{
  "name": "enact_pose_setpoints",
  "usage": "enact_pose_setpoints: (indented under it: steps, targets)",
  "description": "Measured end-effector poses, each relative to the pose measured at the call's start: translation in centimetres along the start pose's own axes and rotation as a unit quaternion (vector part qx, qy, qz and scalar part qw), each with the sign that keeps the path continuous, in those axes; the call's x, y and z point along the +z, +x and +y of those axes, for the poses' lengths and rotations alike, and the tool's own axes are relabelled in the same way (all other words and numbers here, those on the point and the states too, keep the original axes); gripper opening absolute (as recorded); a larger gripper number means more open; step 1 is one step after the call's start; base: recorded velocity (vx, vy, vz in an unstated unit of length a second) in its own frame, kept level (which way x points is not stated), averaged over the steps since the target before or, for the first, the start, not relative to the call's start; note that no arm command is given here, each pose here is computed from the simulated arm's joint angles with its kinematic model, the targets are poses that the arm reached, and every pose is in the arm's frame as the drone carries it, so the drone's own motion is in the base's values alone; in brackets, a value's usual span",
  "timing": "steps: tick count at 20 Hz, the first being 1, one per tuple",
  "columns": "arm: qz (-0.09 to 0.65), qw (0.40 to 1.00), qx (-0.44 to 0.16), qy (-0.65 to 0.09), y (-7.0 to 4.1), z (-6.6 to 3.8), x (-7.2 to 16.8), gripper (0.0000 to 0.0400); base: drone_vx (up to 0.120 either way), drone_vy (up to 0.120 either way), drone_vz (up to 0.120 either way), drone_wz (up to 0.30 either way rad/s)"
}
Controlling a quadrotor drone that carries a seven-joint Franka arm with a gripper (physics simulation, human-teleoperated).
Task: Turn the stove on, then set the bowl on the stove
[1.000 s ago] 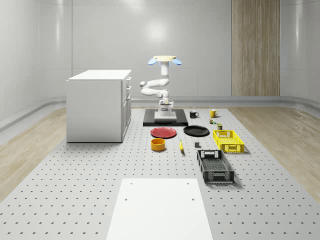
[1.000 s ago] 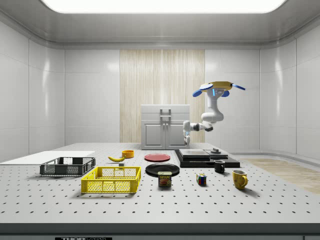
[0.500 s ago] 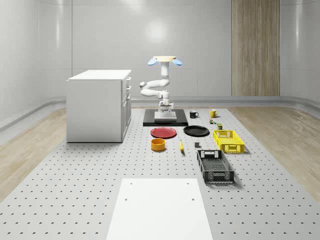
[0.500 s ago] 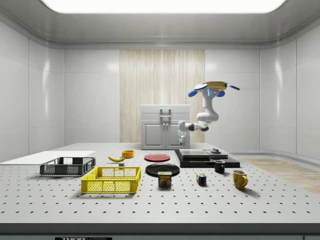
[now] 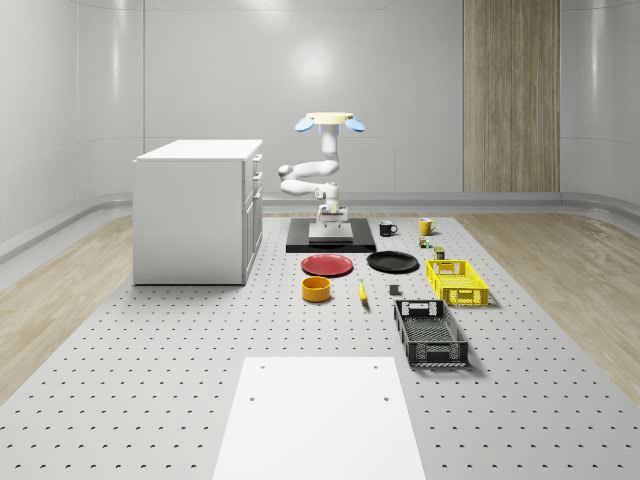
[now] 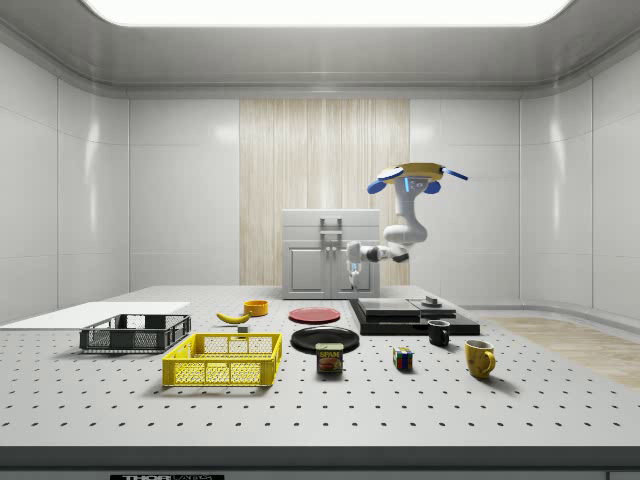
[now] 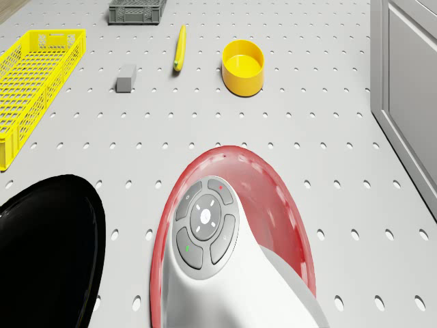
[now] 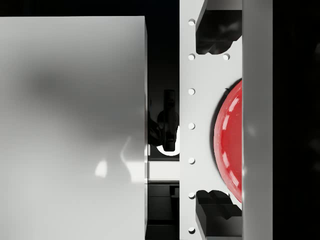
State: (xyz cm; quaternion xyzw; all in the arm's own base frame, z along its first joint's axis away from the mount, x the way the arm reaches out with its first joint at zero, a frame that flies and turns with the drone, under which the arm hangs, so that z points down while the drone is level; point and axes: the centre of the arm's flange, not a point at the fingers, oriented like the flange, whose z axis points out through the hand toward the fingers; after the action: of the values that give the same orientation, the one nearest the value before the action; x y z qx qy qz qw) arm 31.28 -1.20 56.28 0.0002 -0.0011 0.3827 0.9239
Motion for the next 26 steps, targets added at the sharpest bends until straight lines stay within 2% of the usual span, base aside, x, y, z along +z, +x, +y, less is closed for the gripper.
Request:
enact_pose_setpoints:
  steps: [6, 9, 11, 17, 26]
  targets:
    - [0.000, 1.000, 0.000, 0.000, 0.00, 0.00, 0.00, 0.0400, 0.120, 0.000, 0.000, 0.000]
    - [0.000, 1.000, 0.000, 0.000, 0.00, 0.00, 0.00, 0.0400, 0.120, -0.107, 0.000, 0.000]
    - [0.000, 1.000, 0.000, 0.000, 0.00, 0.00, 0.00, 0.0400, 0.120, 0.000, 0.000, 0.000]
    - [0.000, 1.000, 0.000, 0.000, 0.00, 0.00, 0.00, 0.0400, 0.120, 0.000, -0.113, 0.000]
    - [0.000, 1.000, 0.000, 0.000, 0.00, 0.00, 0.00, 0.0400, 0.120, 0.000, 0.000, 0.000]
